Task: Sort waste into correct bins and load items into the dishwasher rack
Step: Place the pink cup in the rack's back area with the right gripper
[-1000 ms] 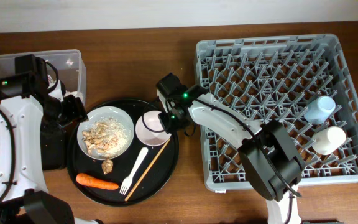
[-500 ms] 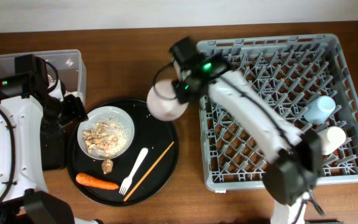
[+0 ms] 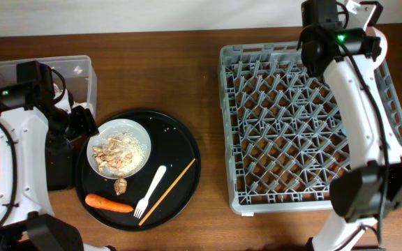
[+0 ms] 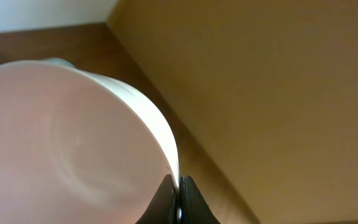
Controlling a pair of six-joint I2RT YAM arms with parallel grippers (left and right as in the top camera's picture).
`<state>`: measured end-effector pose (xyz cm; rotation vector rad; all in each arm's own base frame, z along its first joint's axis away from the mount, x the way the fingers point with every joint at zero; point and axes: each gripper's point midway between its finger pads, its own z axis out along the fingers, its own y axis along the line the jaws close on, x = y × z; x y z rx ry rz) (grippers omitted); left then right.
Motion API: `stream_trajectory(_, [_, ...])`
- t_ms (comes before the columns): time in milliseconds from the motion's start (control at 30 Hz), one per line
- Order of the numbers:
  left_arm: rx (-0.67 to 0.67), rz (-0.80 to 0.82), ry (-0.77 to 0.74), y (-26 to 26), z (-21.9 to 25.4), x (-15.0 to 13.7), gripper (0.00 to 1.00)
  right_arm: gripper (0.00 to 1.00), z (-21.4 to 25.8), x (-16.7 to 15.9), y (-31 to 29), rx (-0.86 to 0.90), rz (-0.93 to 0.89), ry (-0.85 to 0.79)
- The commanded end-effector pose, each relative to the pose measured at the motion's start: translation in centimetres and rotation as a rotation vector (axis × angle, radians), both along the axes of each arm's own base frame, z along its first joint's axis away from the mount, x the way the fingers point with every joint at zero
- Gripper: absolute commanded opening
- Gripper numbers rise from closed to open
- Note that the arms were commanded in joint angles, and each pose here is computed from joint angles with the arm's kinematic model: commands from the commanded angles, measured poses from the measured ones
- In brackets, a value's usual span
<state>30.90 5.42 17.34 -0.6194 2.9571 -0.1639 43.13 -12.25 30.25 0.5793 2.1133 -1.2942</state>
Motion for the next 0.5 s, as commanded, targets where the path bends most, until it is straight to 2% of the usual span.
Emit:
stream_trajectory(0, [0.008,0.013,-0.020,0.2,0.5,0.0,0.69,0.04,-3.6,1.3,-1.1,-0.078,-0.058,0.088])
stream_trajectory(167, [0.008,0.014,-0.021,0.2,0.5,0.0,0.69,0.04,-9.9,3.3,-0.4,-0.083,-0.037,0.227])
stream_trajectory(467, [0.009,0.013,-0.024,0.2,0.5,0.1,0.68,0.04,-15.1,3.8,3.5,0.067,0.053,0.274])
